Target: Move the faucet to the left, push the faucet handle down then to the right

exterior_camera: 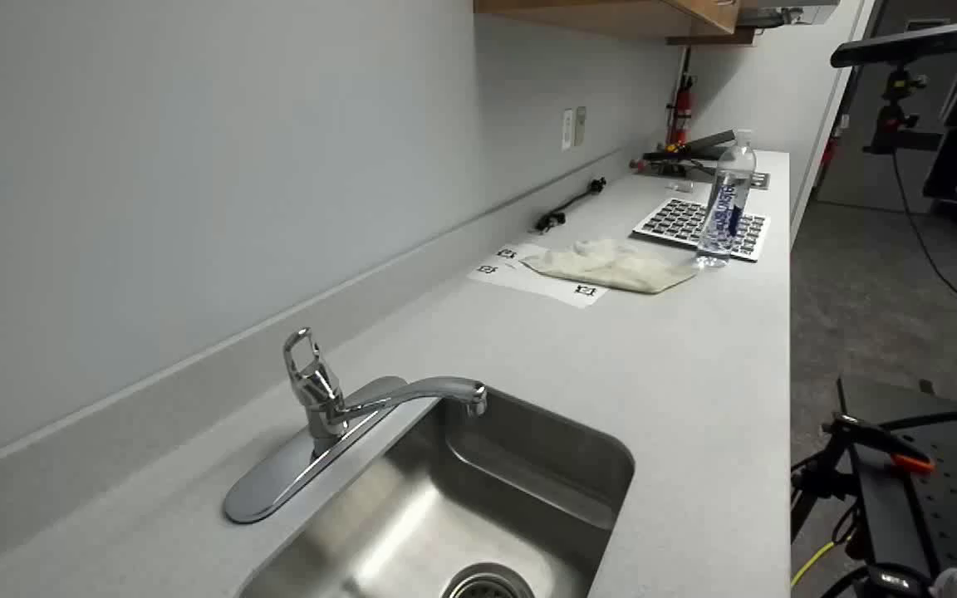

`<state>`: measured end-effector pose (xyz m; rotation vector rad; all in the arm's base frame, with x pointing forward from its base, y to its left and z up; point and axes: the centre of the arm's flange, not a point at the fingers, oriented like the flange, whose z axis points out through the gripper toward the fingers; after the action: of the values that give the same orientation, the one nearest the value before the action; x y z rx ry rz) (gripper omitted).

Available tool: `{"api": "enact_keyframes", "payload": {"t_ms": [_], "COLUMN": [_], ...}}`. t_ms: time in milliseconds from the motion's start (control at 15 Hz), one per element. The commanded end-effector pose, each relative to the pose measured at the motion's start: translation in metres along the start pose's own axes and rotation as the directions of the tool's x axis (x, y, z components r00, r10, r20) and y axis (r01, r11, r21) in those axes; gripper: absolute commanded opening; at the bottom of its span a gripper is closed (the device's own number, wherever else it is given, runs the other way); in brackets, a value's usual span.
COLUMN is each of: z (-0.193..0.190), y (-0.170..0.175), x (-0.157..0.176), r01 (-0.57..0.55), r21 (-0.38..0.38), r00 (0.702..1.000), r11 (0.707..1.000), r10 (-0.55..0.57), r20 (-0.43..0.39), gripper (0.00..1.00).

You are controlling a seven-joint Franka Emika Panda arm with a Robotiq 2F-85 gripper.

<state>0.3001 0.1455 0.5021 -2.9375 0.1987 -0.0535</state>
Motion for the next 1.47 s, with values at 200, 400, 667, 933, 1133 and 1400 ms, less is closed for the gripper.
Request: {"api": "enact_keyframes", "payload": {"t_ms": [200,400,667,933,1133,1400], "z": [0.000,0.000,0.000,0.000,0.001,0.007], "y": [0.000,0.000,0.000,0.000,0.000,0.005], "x": [0.000,0.000,0.000,0.000,0.003,0.019], "r01": [0.000,0.000,0.000,0.000,-0.001,-0.005], "r21": [0.000,0.000,0.000,0.000,0.001,-0.004], "r00": [1.000,1.000,1.000,1.000,1.000,1.000], "r11": [1.000,1.000,1.000,1.000,1.000,1.000], "r10": [0.000,0.000,0.000,0.000,0.001,0.005], "r20": [0.001,0.001,0.001,0.001,0.002,0.012], "gripper": [1.00,1.00,1.00,1.00,1.00,1.00]}}
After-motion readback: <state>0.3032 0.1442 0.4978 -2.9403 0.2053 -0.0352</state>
